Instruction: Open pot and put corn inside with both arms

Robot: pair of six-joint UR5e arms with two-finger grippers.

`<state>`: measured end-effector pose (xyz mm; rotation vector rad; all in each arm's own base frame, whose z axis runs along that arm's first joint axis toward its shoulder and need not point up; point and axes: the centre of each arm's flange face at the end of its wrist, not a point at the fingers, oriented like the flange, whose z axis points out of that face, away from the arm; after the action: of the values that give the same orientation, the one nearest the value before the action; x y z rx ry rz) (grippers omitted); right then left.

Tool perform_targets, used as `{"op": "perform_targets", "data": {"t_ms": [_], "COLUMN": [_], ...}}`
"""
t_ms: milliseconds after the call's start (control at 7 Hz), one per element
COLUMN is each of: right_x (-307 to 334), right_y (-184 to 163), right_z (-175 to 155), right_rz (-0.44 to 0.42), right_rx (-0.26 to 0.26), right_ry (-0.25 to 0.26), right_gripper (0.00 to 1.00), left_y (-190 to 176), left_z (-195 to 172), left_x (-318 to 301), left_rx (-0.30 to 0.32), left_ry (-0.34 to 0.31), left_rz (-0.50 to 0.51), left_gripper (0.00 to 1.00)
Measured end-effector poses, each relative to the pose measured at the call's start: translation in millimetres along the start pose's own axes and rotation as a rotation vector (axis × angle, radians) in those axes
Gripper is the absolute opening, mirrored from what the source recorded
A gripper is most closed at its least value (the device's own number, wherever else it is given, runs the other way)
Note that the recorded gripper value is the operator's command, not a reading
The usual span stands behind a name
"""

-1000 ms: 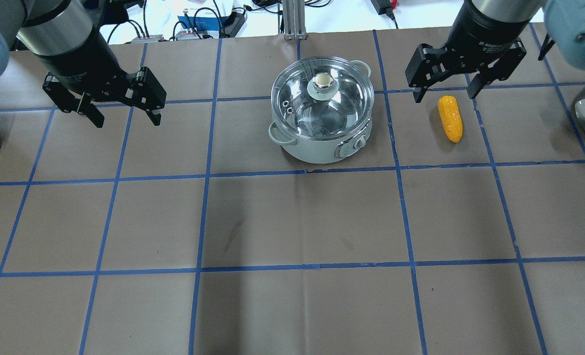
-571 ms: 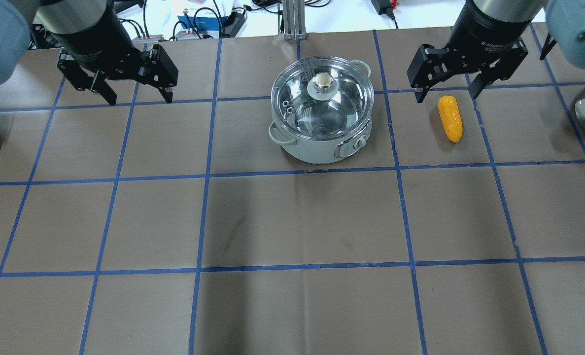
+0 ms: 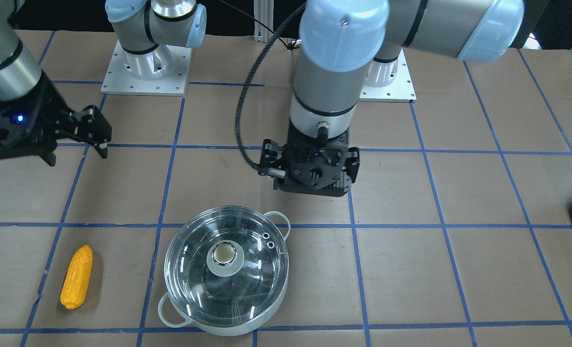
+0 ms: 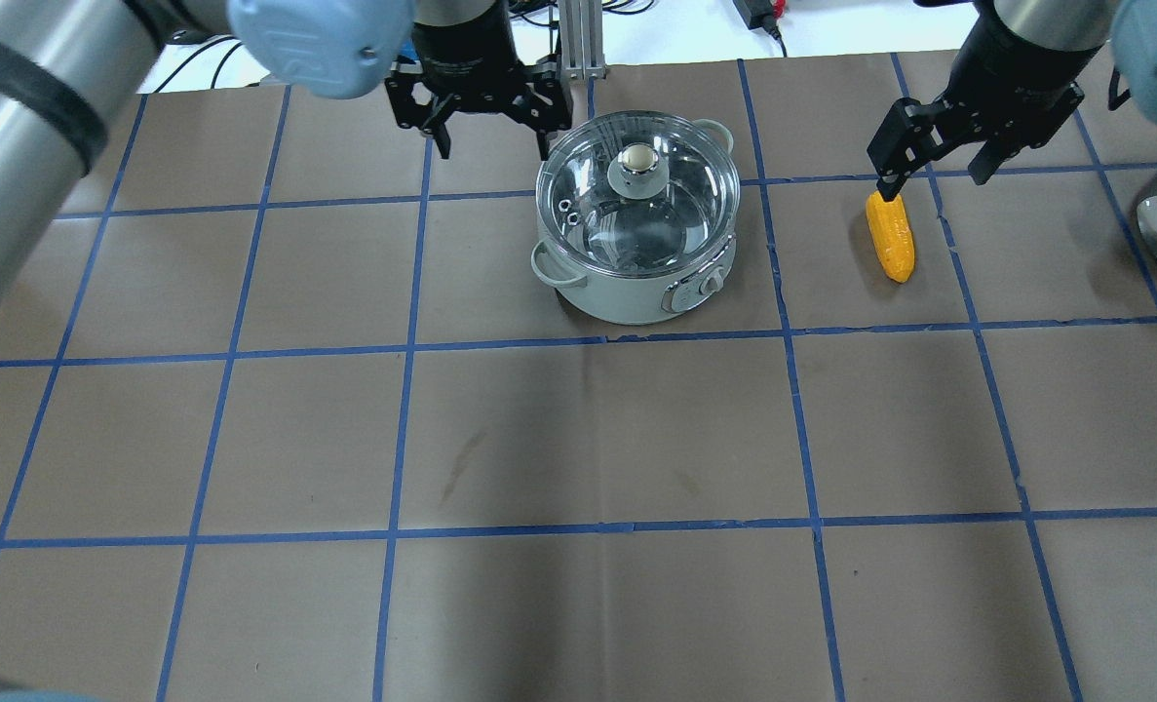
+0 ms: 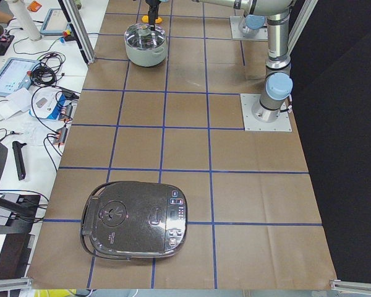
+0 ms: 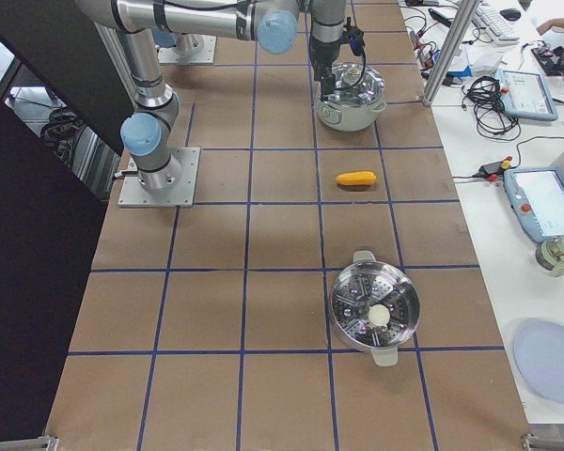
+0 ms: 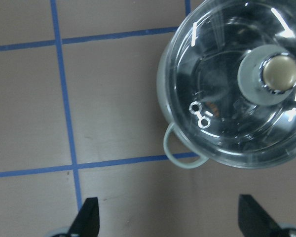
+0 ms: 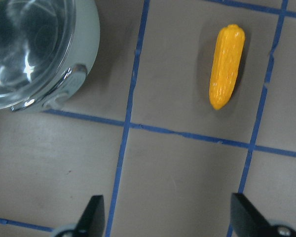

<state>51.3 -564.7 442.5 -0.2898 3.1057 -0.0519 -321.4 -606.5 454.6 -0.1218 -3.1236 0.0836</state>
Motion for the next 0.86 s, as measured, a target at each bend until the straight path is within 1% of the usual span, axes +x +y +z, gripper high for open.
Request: {"op": "perform_targets", "data": {"t_ms": [143,286,429,571,714,857], "right_x": [26,55,83,100,107,109], "right_y": [-27,-53,-73,-85,-89,-89], "right_z": [38,82,133,179,215,243], "right_rz": [0.004,0.017,0.036,0.047,0.051,0.053], "right_rx": [0.015,0.029,0.036,0.036,0.025,0.014], "right_ry": [0.010,0.018,0.020,0.016,0.010,0.005], "right_gripper": [0.91,0.91,0.88,0.86,0.78,0.31], "left_y": [-14,-25,-36,-47,-53,-55], "left_z": [10,13,18,29,44,61], "left_x": [26,43,54,63,73,87], "left_rx": [0.007,0.018,0.036,0.058,0.065,0.061], "left_ry": [0.011,0.038,0.068,0.094,0.114,0.122], "left_rz": [-0.014,-0.024,-0.033,-0.045,-0.062,-0.073], "left_gripper": [1.00,1.00,1.00,1.00,1.00,1.00]}}
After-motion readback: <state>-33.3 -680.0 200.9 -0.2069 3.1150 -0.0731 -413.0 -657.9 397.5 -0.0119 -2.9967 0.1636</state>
